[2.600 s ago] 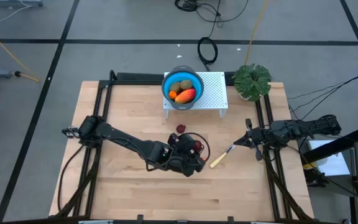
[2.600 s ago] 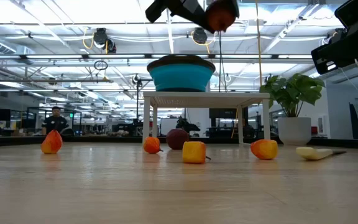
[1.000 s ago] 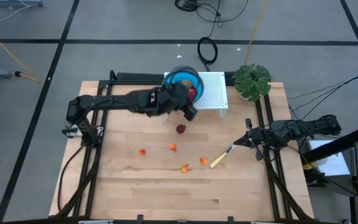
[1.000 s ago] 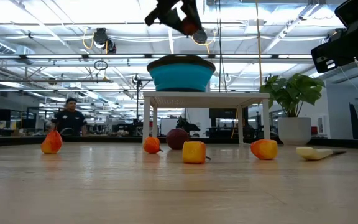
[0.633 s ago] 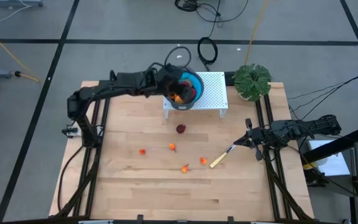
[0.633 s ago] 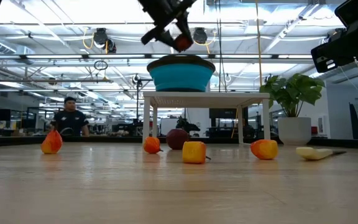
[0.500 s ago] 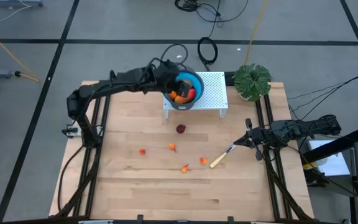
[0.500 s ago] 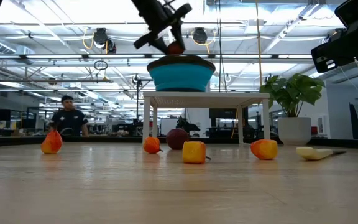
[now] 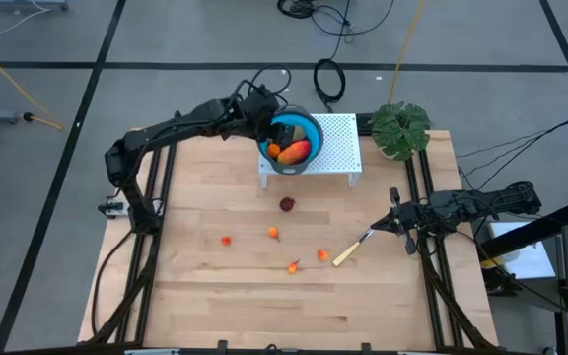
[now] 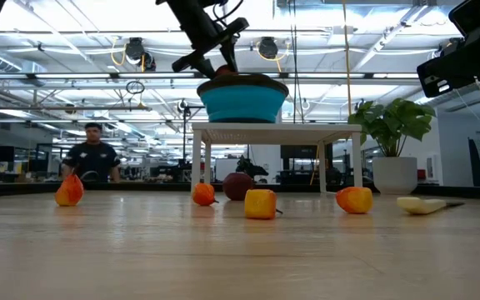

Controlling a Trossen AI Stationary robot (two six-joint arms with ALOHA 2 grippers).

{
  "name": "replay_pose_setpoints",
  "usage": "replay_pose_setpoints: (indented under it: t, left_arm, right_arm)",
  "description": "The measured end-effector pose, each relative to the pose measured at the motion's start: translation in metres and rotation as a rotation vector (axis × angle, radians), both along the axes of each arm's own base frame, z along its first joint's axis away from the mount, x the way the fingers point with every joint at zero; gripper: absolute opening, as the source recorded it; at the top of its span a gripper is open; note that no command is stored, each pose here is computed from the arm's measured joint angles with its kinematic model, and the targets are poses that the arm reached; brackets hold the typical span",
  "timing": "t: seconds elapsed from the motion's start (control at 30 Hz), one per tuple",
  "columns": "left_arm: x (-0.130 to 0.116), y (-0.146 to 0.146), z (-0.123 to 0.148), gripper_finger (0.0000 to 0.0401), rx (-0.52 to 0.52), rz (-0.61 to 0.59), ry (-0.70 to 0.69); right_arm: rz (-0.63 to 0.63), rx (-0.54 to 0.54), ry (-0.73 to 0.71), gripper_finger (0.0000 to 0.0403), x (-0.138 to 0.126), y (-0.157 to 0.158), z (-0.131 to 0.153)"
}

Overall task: Pick & Place Fruit
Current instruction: Put the bottom pomegranate into the blue strainer bowl on the shelf

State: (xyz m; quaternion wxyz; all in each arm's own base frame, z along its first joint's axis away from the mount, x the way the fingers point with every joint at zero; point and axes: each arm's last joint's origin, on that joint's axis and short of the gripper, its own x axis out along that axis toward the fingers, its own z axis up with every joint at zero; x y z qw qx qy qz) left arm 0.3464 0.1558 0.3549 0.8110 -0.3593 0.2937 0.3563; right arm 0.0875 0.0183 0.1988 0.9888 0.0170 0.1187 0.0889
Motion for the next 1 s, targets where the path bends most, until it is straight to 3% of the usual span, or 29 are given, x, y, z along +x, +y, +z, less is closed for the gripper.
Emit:
replay_pose_setpoints:
  t: [0.67,1.0]
  left_arm:
    - [0.002,-0.003,0.000,0.0182,0.008,0.063,-0.012]
    - [0.021,-0.001,-0.022,0.0182,-0.017,0.065,0.007]
  right_arm:
    - [0.000,0.000,0.000,0.0000,0.000,0.000,0.000]
    - [0.000,0.000,0.000,0.0000,0.000,0.000,0.000]
